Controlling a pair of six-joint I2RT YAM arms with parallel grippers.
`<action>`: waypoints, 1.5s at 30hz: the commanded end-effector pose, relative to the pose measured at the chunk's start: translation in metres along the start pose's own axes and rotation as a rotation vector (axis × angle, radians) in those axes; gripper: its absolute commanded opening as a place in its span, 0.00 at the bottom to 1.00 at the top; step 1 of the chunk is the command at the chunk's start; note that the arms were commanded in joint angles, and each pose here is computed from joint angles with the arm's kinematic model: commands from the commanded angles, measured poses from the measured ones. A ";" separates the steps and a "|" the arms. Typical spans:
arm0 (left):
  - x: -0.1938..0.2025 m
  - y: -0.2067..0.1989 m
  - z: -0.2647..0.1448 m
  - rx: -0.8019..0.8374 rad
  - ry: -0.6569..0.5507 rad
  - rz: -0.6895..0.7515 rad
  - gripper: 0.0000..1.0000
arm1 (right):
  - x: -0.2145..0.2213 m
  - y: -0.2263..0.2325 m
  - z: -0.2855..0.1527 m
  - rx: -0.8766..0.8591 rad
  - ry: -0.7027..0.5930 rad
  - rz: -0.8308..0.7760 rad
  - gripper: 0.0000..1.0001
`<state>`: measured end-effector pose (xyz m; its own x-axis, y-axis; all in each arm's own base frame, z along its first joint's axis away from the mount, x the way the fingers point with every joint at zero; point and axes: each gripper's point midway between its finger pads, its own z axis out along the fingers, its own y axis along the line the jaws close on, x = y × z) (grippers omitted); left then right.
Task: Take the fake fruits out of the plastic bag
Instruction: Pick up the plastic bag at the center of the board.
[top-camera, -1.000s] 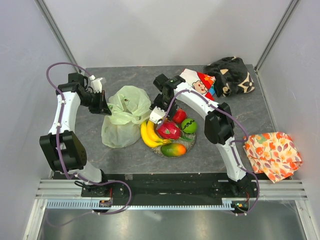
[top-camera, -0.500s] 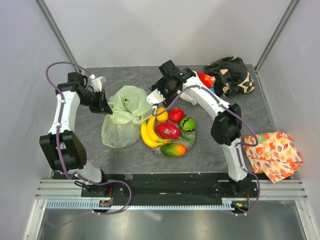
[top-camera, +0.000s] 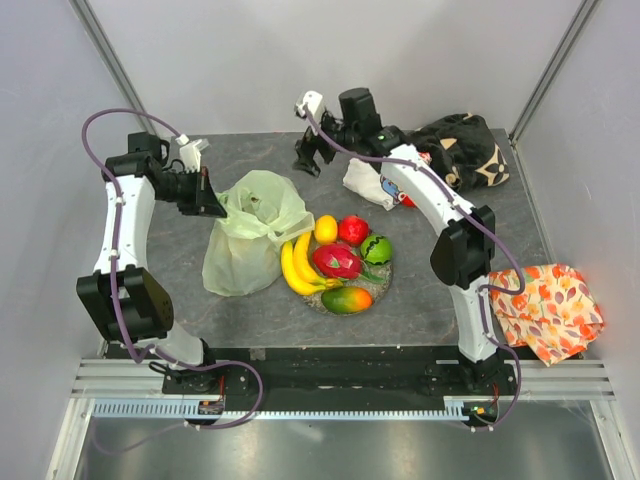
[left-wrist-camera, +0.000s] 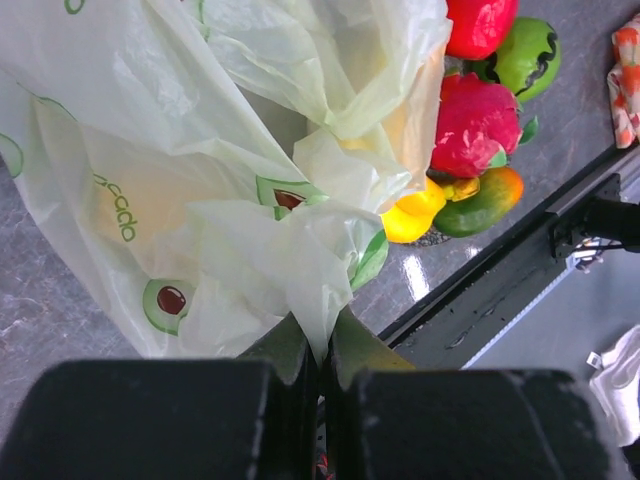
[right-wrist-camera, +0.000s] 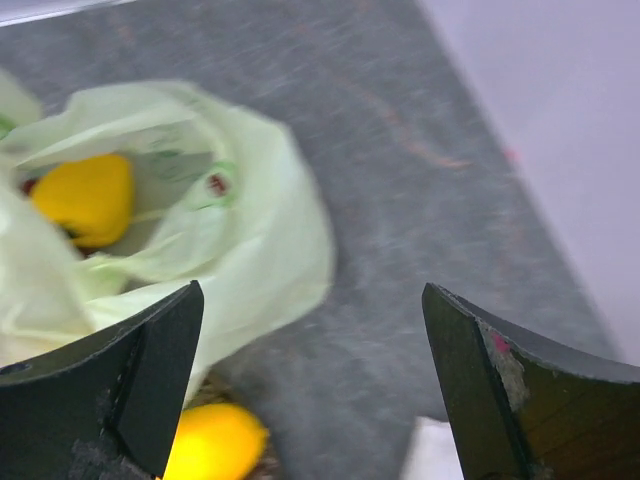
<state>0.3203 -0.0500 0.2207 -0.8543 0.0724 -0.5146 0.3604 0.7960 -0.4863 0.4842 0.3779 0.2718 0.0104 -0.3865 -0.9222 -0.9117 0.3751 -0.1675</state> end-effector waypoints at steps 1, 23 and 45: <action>-0.004 -0.029 -0.012 0.102 -0.022 0.066 0.02 | 0.015 0.065 0.010 -0.198 0.023 0.166 0.98; -0.011 -0.037 -0.005 0.132 -0.004 0.116 0.02 | 0.067 0.022 0.072 -0.021 0.103 0.470 0.00; -0.158 -0.247 -0.001 0.318 -0.341 0.741 0.02 | -0.099 -0.120 -0.271 0.481 -0.349 0.385 0.00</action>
<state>0.3656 -0.2123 0.4101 -0.2838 0.3138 -0.9061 0.8683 0.4850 -0.1040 0.5186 0.1805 0.4490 -0.1086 0.0849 -0.9904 -0.6373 0.7587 0.1350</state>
